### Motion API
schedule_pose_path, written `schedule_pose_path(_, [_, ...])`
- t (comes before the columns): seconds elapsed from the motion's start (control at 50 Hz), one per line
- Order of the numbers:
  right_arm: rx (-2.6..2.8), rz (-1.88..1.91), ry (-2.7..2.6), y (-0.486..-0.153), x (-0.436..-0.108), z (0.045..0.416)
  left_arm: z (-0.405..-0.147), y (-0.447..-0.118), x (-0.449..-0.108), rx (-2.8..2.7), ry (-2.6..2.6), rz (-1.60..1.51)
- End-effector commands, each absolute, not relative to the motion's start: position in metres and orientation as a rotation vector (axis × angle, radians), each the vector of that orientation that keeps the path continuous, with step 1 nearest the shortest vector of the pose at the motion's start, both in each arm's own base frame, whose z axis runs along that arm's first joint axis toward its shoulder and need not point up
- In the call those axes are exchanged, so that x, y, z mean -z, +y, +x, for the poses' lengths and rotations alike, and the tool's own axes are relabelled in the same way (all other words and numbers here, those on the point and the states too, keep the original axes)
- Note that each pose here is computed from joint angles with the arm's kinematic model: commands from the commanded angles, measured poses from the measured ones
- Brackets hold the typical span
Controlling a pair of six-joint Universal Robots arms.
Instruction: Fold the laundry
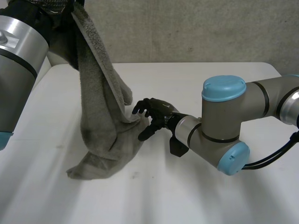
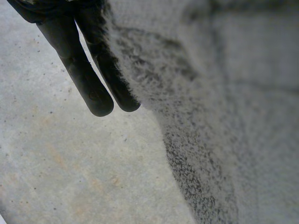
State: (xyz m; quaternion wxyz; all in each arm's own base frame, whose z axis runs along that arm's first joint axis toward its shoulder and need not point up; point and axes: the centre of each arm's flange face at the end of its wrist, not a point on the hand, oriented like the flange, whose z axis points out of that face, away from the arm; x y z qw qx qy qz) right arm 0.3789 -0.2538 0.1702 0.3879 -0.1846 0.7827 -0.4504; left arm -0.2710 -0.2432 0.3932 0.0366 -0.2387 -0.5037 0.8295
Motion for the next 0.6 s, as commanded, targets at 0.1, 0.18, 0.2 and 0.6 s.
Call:
schedule_pose_path(0.1, [1.190, -0.449, 1.985, -0.256, -0.172, 0.380, -0.269, -0.234, -0.398, -2.553, -1.544, -0.748])
schedule_pose_path(0.18, [1.228, -0.463, 1.929, -0.259, -0.168, 0.396, -0.267, -0.223, -0.405, -2.561, -1.515, -0.745])
schedule_pose_path(0.2, [1.234, -0.467, 1.920, -0.260, -0.167, 0.401, -0.266, -0.220, -0.406, -2.565, -1.508, -0.745])
schedule_pose_path(0.6, [1.176, -0.457, 1.825, -0.253, -0.143, 0.451, -0.259, -0.209, -0.421, -2.602, -1.461, -0.716])
